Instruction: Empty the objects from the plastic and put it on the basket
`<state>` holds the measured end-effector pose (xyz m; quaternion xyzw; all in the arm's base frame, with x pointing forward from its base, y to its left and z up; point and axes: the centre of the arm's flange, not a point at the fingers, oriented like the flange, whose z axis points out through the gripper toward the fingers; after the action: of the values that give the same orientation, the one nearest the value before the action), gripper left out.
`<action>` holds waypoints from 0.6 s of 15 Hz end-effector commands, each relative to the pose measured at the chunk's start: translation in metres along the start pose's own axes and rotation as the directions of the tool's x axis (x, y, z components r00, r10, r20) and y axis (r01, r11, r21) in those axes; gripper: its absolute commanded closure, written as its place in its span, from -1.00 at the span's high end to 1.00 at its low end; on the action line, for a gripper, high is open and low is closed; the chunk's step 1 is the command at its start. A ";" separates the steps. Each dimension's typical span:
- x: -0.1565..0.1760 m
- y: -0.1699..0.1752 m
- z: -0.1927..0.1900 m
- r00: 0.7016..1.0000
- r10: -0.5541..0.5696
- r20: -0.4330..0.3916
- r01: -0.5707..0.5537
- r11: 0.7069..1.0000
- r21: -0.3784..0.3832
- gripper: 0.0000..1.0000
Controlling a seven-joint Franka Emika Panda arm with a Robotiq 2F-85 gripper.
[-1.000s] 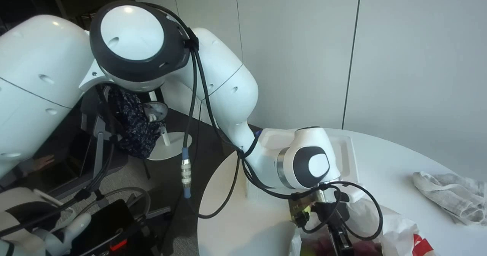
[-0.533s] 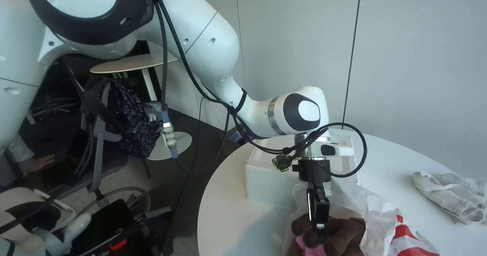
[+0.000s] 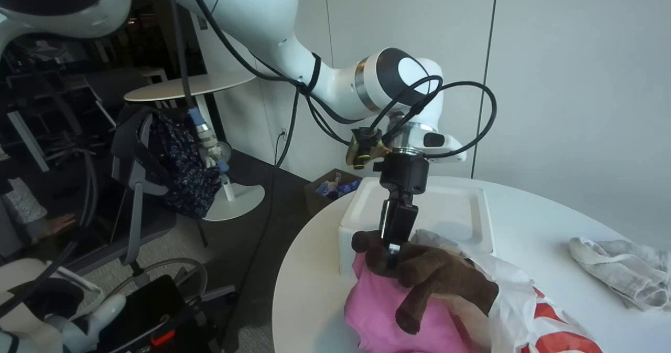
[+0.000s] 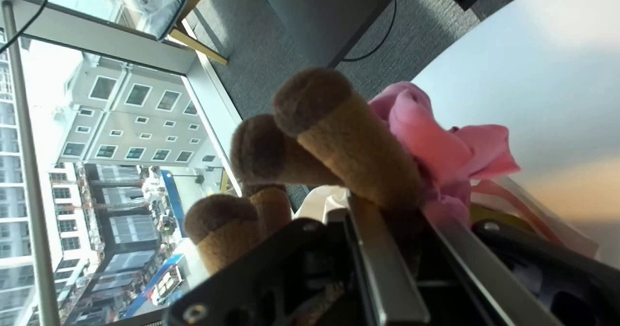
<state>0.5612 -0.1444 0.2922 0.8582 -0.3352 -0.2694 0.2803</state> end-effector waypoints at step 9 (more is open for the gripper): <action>-0.123 0.100 -0.137 0.939 -0.302 -0.166 0.341 0.880 0.331 -0.83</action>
<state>0.5482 -0.1061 0.4432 0.9271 -0.2507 -0.2565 0.1089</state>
